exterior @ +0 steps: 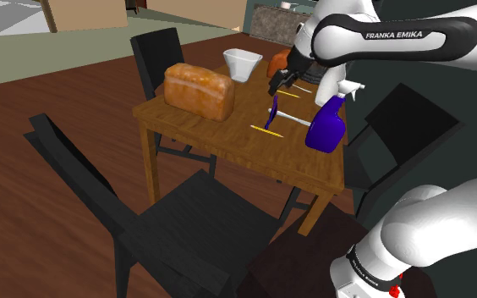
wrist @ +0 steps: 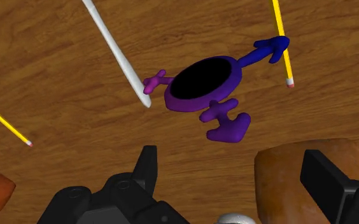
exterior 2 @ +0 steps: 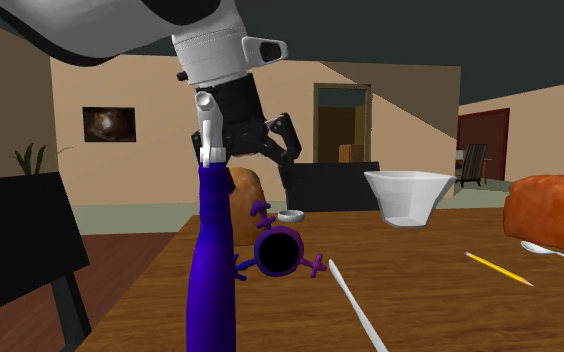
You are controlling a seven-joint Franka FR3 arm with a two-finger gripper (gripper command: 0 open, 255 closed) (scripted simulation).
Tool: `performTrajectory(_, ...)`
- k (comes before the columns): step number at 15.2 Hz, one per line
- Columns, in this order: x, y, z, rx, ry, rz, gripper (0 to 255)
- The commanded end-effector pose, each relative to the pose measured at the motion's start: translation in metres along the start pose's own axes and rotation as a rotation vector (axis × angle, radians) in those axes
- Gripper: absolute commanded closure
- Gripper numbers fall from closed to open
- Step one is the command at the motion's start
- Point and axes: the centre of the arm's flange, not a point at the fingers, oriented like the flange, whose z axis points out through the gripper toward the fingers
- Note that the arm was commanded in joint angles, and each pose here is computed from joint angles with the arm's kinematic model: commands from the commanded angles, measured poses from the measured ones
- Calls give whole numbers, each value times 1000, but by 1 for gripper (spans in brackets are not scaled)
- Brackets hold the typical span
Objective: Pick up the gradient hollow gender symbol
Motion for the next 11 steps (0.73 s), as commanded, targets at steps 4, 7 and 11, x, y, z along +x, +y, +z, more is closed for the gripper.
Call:
performTrajectory(4,-9,-2,23,-1,5,1,0)
performTrajectory(7,-12,-4,31,-1,5,1,0)
performTrajectory(11,-12,-3,31,-1,5,1,255)
